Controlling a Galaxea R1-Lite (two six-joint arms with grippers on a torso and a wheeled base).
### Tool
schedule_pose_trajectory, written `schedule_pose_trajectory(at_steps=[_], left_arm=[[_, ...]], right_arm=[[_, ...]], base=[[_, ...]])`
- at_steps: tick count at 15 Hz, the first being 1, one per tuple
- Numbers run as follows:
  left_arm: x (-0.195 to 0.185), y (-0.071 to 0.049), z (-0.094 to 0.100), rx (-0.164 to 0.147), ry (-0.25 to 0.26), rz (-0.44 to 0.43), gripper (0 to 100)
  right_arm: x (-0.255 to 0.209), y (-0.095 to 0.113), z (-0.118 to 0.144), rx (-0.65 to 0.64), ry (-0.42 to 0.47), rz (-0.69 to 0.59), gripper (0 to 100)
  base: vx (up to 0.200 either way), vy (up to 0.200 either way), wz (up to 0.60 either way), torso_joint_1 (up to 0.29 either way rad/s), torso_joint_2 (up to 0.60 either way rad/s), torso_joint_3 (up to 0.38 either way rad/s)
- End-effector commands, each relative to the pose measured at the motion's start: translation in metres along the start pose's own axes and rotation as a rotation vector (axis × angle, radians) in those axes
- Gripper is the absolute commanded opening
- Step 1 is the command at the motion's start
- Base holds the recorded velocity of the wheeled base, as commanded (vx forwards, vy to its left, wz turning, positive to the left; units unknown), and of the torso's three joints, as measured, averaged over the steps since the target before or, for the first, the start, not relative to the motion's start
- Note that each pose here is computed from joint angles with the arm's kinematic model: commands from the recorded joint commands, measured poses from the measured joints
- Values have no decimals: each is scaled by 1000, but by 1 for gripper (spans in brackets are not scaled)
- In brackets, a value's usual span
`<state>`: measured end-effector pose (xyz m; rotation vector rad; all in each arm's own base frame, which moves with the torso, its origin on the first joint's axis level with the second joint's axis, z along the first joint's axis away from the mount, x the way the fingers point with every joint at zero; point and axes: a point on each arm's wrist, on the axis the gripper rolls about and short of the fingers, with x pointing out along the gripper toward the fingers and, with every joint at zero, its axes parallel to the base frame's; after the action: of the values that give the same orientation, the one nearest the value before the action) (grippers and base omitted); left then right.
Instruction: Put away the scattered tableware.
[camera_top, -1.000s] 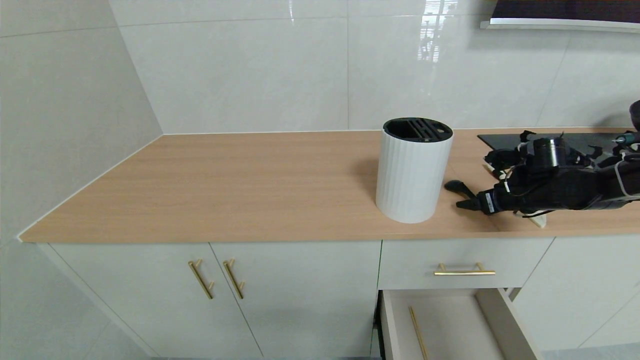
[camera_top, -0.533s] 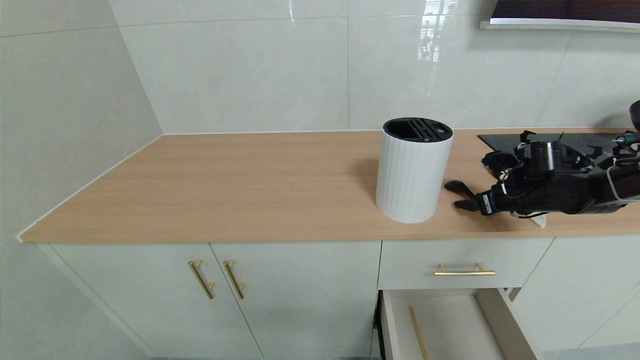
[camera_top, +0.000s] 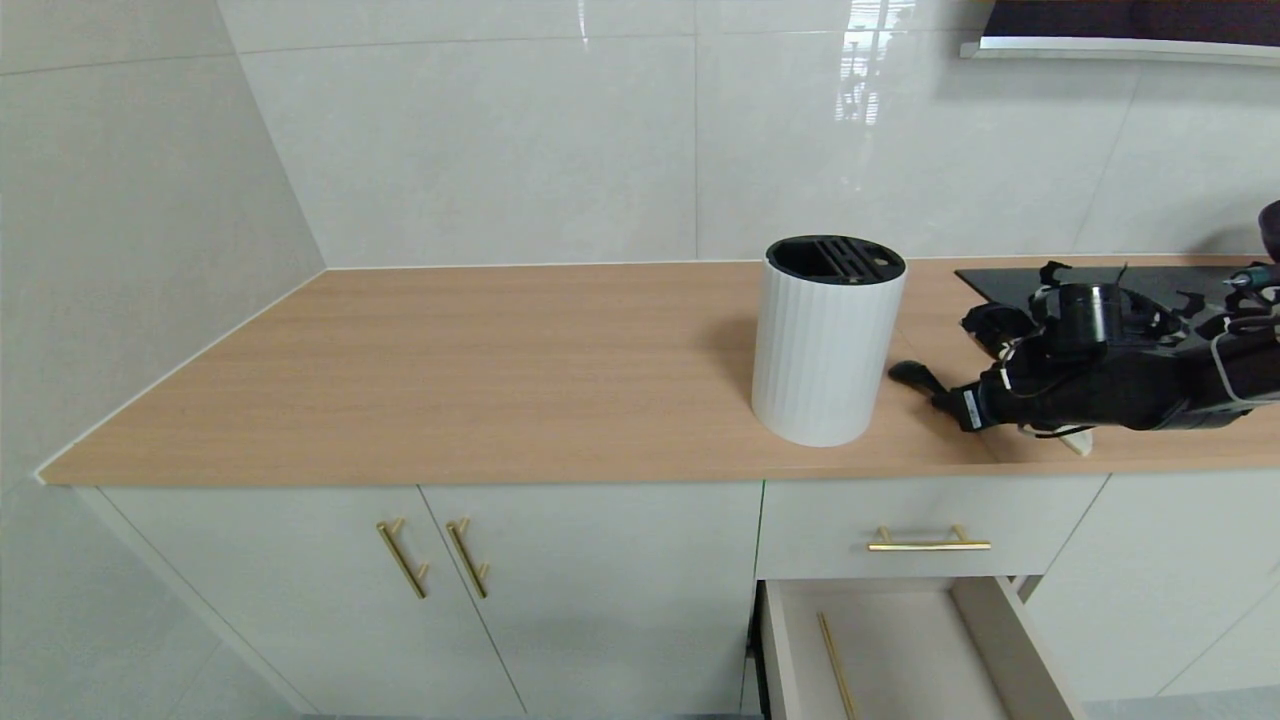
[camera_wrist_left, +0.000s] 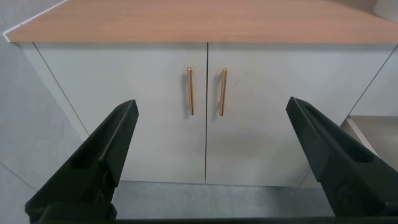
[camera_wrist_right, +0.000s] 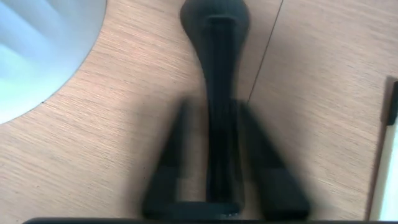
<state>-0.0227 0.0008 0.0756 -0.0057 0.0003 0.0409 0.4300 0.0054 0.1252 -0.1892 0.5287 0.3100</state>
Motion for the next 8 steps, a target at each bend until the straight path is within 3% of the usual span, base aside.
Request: schedule_pose_trajectory(at_steps=[1,4,8], left_arm=[[0,0,0,0,1,1,100],[0,0,0,0,1,1,100],[0,0,0,0,1,1,100]], right_arm=[[-1,0,0,0,2,1,0],[-3,0,2,3,-3,-3,0],[-35,0,26,89,-48,-88,0]], base=[[0,0,0,0,0,0],[0,0,0,0,0,0],[0,0,0,0,0,0]])
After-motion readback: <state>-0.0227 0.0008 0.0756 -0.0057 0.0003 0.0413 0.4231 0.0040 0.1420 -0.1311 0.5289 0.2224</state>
